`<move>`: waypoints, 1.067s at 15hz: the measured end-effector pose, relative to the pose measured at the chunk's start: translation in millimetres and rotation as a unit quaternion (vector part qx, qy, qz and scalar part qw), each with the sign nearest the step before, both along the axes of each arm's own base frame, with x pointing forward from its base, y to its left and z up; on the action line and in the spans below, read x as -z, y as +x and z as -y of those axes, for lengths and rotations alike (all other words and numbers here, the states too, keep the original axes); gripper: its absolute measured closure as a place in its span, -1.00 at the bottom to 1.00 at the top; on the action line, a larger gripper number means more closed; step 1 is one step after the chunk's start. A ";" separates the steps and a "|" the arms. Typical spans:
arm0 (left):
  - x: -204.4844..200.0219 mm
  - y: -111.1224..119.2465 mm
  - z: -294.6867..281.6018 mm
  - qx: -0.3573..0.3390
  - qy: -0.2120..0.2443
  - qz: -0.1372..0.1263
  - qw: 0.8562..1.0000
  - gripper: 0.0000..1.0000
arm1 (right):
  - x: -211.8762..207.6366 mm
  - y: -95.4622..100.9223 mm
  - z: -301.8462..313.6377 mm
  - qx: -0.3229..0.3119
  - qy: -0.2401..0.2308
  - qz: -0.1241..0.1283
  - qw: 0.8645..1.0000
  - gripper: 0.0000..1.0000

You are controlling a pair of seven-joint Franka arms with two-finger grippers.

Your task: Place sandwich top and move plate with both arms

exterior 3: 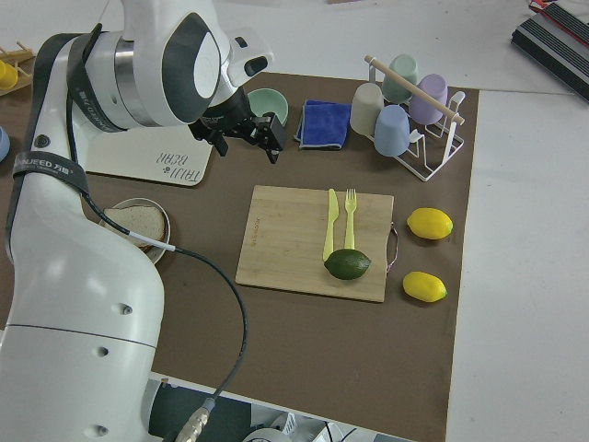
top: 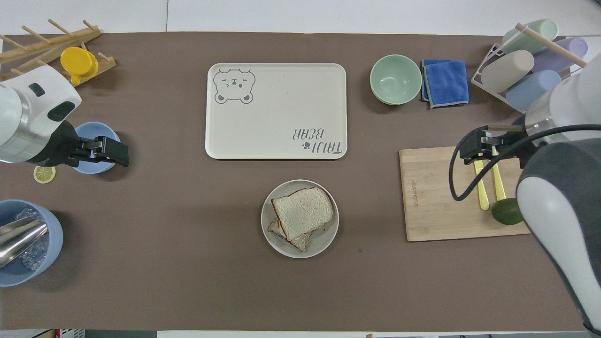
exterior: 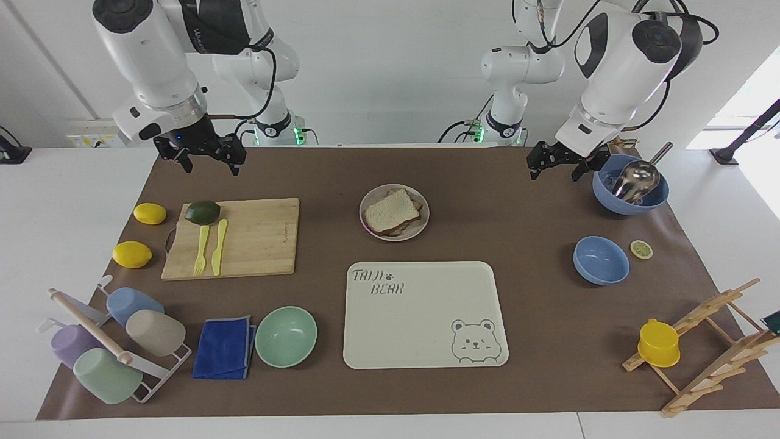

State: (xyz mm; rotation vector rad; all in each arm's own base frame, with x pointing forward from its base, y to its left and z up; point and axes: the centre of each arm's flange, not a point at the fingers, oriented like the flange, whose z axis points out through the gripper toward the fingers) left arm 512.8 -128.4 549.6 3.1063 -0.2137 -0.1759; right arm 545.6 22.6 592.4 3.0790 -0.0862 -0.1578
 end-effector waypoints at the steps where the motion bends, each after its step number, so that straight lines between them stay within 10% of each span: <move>1: 8.0 -8.8 10.0 0.003 0.001 0.000 1.000 -1.00 | 0.7 -0.2 4.8 0.004 0.000 -0.003 1.000 -1.00; 10: 142.1 -95.4 115.1 -0.047 -0.019 0.012 0.999 -1.00 | 0.9 -1.2 47.4 -0.007 0.006 -0.009 1.000 -1.00; 16: 195.8 -101.5 151.4 -0.095 -0.076 -0.008 0.992 -0.98 | -7.9 -7.5 51.6 -0.017 0.008 -0.010 1.000 -1.00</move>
